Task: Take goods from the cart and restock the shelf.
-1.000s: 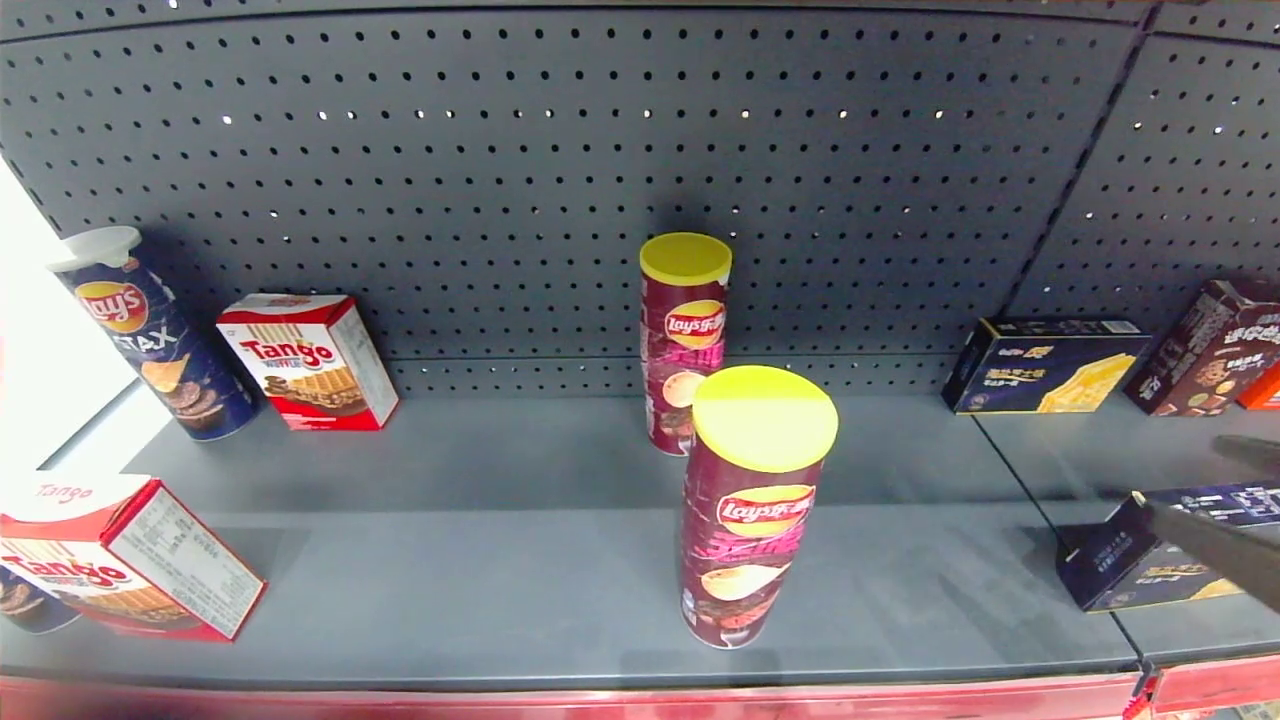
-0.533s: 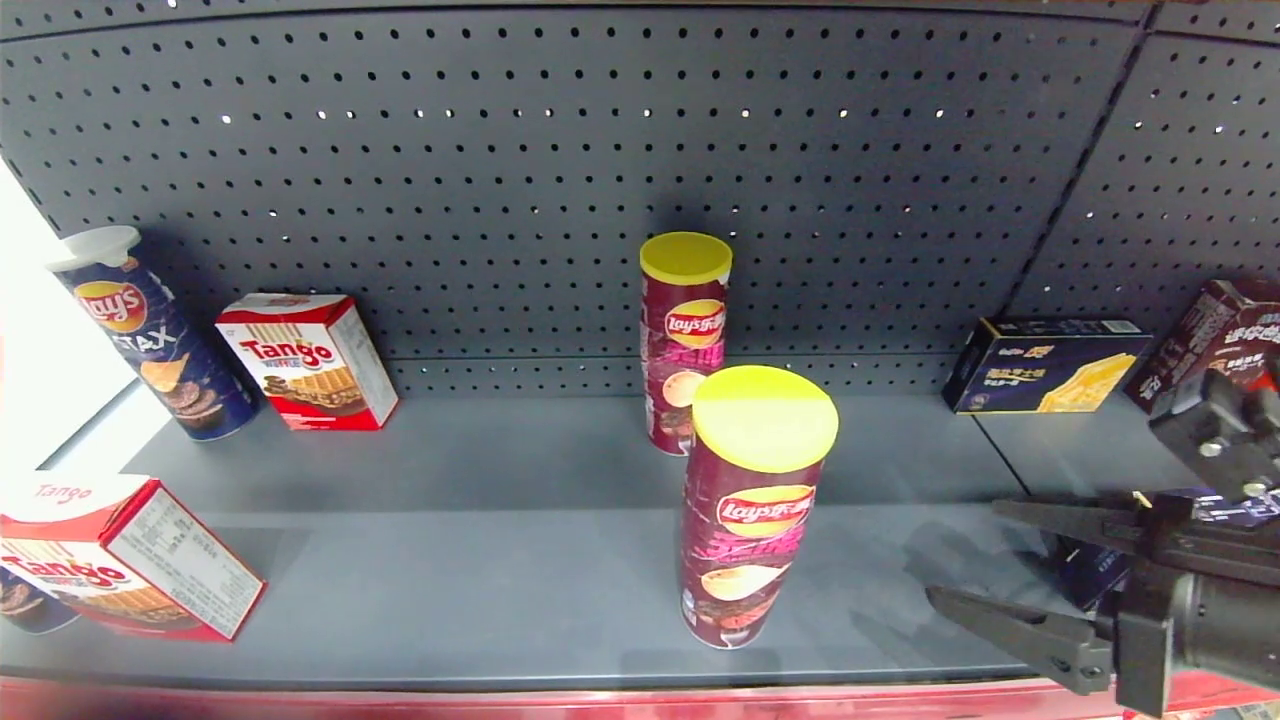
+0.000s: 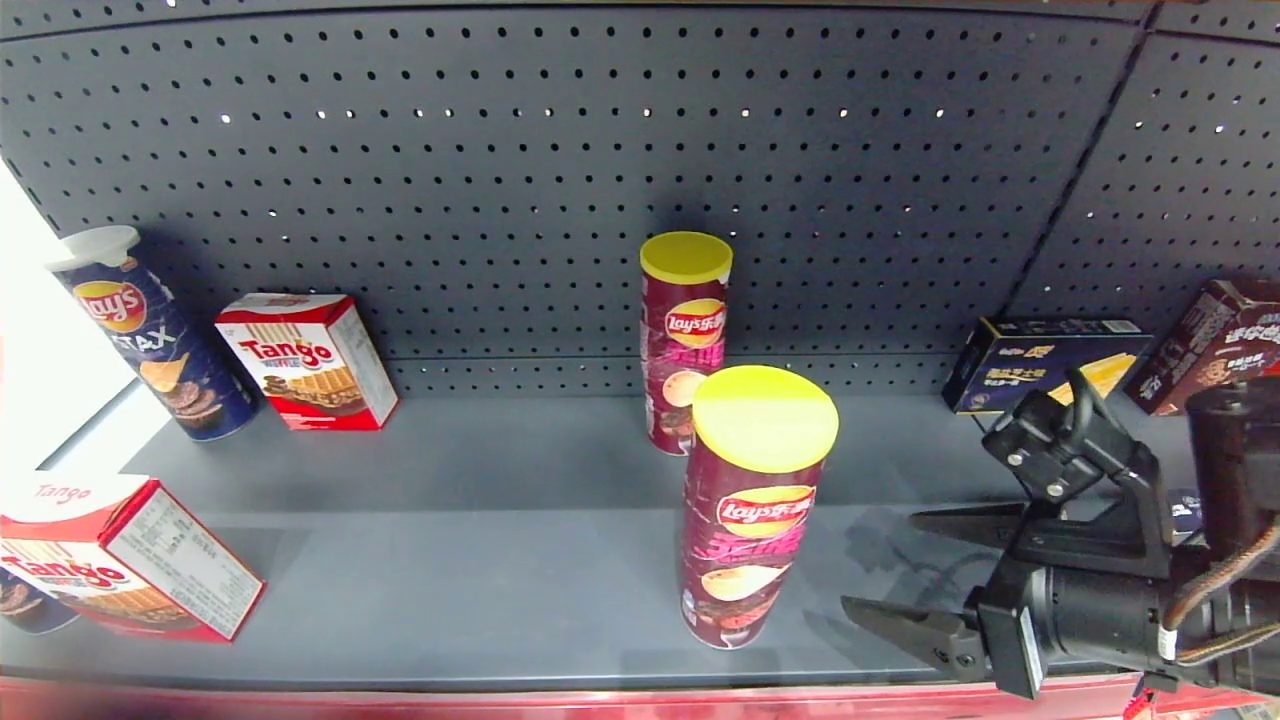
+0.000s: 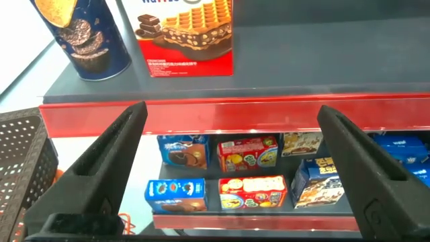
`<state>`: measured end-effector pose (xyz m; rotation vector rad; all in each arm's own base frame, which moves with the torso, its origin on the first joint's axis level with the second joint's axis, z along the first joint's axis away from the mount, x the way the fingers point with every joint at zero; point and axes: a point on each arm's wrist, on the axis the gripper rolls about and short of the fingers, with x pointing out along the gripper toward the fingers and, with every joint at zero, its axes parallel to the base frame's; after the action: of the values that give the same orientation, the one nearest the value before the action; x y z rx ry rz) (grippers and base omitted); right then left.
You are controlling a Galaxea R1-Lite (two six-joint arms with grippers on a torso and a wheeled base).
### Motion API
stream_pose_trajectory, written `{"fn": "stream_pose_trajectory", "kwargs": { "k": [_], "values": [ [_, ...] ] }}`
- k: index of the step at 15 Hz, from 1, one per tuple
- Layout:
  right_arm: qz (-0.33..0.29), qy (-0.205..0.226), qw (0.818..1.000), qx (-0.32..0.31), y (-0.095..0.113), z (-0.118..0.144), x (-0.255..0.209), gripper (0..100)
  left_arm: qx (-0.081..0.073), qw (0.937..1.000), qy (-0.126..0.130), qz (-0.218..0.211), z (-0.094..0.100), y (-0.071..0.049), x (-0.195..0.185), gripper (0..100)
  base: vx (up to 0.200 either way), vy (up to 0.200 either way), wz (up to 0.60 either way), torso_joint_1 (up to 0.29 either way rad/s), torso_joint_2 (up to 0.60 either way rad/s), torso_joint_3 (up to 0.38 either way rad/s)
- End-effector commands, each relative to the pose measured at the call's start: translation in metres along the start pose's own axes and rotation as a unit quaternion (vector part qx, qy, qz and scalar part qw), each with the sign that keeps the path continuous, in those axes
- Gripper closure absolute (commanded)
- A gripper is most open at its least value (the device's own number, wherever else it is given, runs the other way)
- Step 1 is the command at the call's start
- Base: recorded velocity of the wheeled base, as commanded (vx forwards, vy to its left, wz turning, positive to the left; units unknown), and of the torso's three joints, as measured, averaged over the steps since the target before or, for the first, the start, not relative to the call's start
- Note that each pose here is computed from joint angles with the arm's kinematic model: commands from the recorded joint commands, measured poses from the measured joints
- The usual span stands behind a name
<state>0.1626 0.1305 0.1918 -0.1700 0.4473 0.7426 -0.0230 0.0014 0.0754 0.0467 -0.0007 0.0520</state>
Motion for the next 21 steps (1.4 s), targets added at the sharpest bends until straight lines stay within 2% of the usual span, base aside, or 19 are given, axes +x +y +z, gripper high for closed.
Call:
{"fn": "stream_pose_trajectory", "kwargs": {
  "k": [1, 6, 10, 21],
  "values": [
    [0.001, 0.021, 1.000, 0.001, -0.001, 0.001, 0.019, 0, 0.003, 1.0000, 0.001, -0.001, 0.000, 0.000, 0.000, 0, 0.000, 0.000, 0.00, 0.000, 0.00, 0.000],
    [-0.008, 0.028, 1.000, 0.001, -0.004, 0.012, 0.044, 0, 0.001, 1.0000, 0.001, -0.001, 0.000, 0.000, 0.000, 0, 0.000, 0.000, 0.00, 0.000, 0.00, 0.000],
    [0.006, 0.034, 0.999, -0.007, 0.004, 0.012, 0.055, 0, 0.001, 1.0000, 0.001, 0.000, 0.000, 0.000, 0.000, 0, 0.000, 0.000, 0.00, 0.000, 0.00, 0.000],
    [0.009, 0.031, 0.999, -0.009, 0.006, 0.014, 0.057, 0, 0.001, 1.0000, 0.001, 0.000, 0.000, 0.000, 0.000, 0, 0.000, 0.000, 0.00, 0.000, 0.00, 0.000]
  ]
}}
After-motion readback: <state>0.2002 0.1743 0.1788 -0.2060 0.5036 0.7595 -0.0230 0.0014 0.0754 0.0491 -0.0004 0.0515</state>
